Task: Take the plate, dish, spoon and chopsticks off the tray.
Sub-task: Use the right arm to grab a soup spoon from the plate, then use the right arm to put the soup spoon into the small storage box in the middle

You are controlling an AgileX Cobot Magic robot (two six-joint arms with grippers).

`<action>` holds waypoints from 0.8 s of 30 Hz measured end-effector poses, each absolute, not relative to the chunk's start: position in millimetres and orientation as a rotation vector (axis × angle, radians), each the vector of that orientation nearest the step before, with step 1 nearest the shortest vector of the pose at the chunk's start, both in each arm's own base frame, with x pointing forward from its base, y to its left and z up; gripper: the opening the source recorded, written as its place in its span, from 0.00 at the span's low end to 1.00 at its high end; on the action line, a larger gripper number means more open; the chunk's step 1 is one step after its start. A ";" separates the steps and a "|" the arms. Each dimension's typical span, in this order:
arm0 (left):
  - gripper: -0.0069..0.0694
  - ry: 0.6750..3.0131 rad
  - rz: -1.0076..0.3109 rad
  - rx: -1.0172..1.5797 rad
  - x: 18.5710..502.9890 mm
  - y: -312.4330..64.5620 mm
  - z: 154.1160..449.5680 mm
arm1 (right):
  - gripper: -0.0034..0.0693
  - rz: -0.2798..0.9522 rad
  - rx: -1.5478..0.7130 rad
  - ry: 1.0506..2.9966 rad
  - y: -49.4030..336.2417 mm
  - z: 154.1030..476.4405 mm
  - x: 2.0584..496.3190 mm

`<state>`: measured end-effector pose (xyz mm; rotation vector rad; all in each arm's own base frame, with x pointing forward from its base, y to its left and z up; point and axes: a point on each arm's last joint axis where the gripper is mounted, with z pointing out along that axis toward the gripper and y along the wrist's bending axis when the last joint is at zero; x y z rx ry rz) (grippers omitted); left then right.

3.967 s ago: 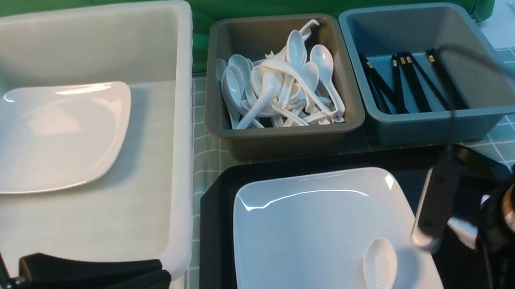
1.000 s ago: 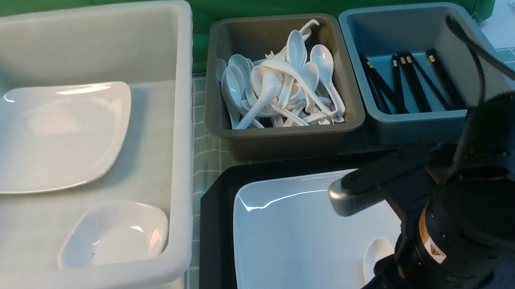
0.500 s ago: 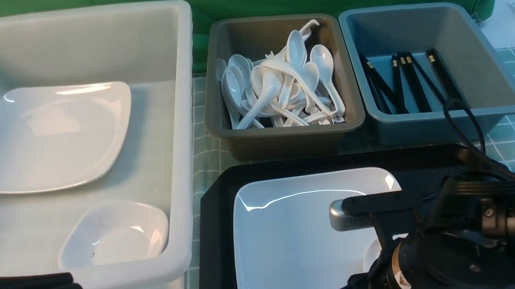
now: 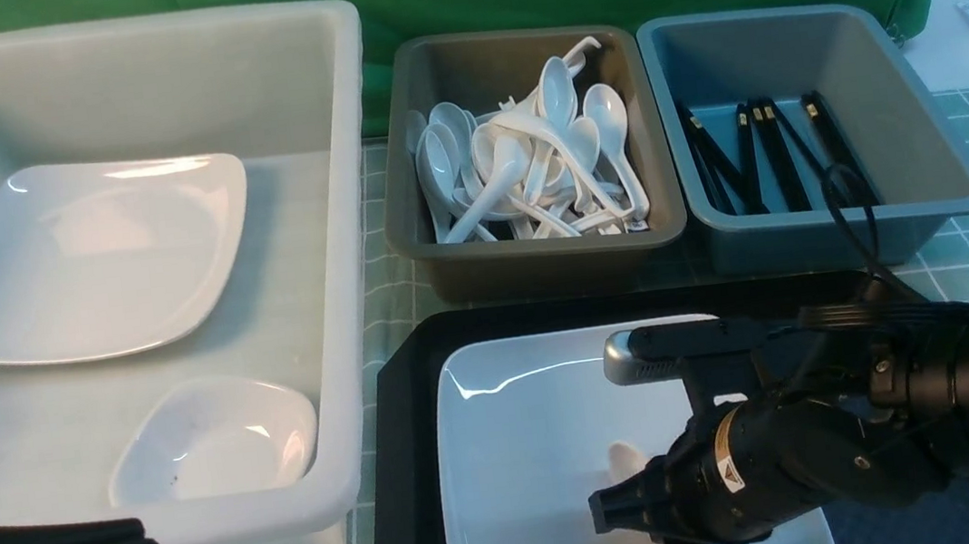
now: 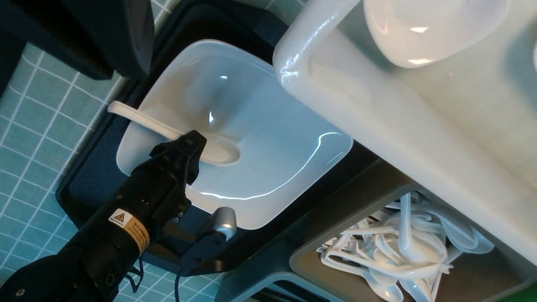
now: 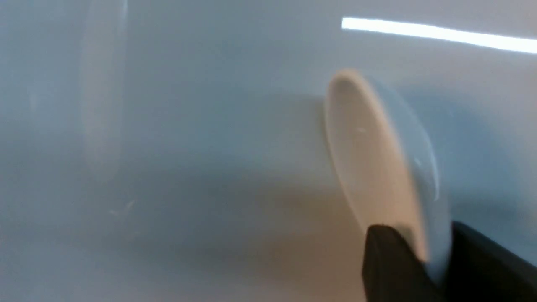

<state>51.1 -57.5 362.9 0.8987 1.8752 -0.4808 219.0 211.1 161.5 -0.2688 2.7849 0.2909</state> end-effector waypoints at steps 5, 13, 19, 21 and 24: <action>0.11 1.864 -0.469 0.916 51.1 -57.5 363.0 | 0.26 0.285 -0.367 2.777 213.3 189.4 219.8; 0.11 1.841 -0.462 0.905 52.4 -57.6 364.9 | 0.26 0.467 -0.258 2.333 200.5 299.5 296.9; 0.11 1.834 -0.463 0.901 52.7 -57.7 365.5 | 0.26 0.461 -0.134 2.218 200.7 302.6 388.3; 0.11 1.828 -0.463 0.897 53.0 -57.8 366.0 | 0.26 0.462 -0.137 2.194 205.1 304.2 402.5; 0.11 1.815 -0.469 0.889 53.4 -58.3 367.4 | 0.35 0.453 -0.135 2.178 218.0 287.8 443.8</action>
